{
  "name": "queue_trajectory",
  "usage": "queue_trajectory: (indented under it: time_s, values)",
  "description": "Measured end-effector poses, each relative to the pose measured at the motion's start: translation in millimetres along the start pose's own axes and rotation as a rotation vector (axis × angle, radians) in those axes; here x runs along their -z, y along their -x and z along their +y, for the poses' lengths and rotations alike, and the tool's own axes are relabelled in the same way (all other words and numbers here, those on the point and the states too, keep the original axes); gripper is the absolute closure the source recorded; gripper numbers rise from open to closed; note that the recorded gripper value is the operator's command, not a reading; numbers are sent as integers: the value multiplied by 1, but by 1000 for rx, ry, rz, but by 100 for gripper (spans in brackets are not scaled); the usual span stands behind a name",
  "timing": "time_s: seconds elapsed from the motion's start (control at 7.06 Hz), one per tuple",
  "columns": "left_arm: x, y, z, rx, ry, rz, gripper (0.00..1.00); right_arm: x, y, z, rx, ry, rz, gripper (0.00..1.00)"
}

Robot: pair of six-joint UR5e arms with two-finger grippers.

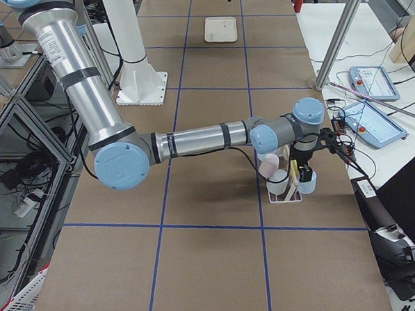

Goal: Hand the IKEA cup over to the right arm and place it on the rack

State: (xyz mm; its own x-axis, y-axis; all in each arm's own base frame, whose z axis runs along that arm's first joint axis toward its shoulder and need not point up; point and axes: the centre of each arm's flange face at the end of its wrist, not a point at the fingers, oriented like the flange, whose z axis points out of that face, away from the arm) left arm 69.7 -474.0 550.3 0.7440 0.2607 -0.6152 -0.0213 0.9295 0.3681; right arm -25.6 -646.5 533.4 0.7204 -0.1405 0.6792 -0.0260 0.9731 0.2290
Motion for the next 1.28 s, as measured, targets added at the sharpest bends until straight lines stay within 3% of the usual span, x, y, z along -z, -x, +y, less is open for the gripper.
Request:
queue_trajectory:
  time_s: [0.14,0.42,0.57,0.85,1.28]
  values:
    - [5,9,1,0,12,10,0,18,1,34,-16,4,-1,1]
    - [16,32,-1,-7,54,-2,0,66,24,95,-81,71,18,1]
    - [22,44,-3,0,76,-13,0,74,23,129,-110,108,30,1]
    - [21,79,6,55,124,15,0,70,9,181,-140,164,42,1]
    - [14,118,35,116,155,121,0,48,-13,194,-148,220,43,1]
